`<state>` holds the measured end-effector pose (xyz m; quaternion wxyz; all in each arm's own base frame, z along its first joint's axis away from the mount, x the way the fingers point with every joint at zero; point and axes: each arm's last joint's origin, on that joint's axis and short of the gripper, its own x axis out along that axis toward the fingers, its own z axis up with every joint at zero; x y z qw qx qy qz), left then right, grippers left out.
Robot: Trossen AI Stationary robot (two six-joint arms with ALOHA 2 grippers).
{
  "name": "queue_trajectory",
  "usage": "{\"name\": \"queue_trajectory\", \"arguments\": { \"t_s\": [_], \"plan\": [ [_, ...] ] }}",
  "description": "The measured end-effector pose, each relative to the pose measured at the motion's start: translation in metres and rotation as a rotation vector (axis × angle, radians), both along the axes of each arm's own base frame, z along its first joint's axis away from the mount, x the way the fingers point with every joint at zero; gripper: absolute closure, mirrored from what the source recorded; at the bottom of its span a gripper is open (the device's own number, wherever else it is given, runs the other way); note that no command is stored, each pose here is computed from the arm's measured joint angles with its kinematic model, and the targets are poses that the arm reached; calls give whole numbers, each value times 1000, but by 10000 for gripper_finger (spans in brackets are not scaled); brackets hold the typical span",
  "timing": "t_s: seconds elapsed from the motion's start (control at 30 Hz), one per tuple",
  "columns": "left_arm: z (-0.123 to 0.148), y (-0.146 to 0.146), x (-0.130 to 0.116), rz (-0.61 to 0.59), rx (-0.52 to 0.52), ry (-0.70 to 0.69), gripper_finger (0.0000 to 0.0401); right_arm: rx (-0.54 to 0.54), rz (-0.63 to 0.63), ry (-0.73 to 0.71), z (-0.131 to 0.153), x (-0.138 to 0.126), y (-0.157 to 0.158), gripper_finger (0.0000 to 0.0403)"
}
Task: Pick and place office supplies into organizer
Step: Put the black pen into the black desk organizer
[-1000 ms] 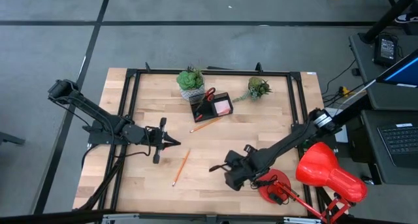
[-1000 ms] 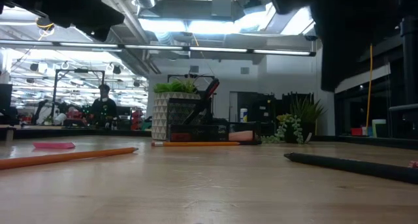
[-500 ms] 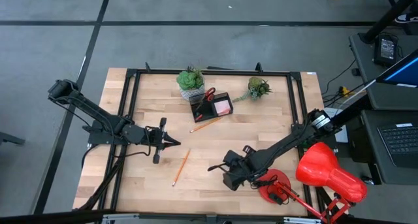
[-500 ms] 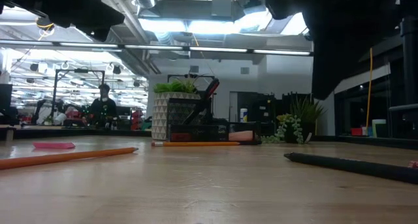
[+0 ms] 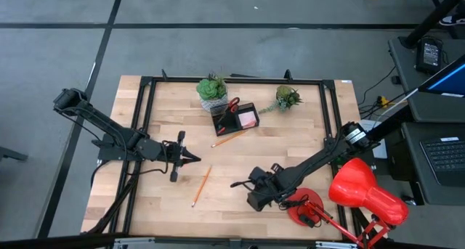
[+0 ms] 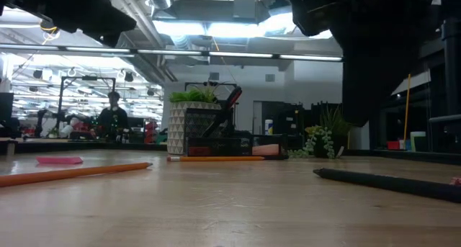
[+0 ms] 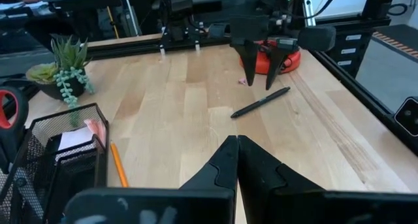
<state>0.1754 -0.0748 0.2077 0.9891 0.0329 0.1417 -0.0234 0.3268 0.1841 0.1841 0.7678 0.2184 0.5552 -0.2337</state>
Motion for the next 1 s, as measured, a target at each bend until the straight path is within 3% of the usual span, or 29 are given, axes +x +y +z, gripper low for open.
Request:
{"name": "queue_trajectory", "arguments": {
  "t_s": [0.5, 1.0],
  "plan": [
    [0, 0, 0, 2, -2, 5, 399, 20, -19, 6, -12, -3, -2, 249],
    [-1, 0, 0, 0, 7, 11, 396, -7, -65, 112, -52, 3, -1, 249]
  ]
}}
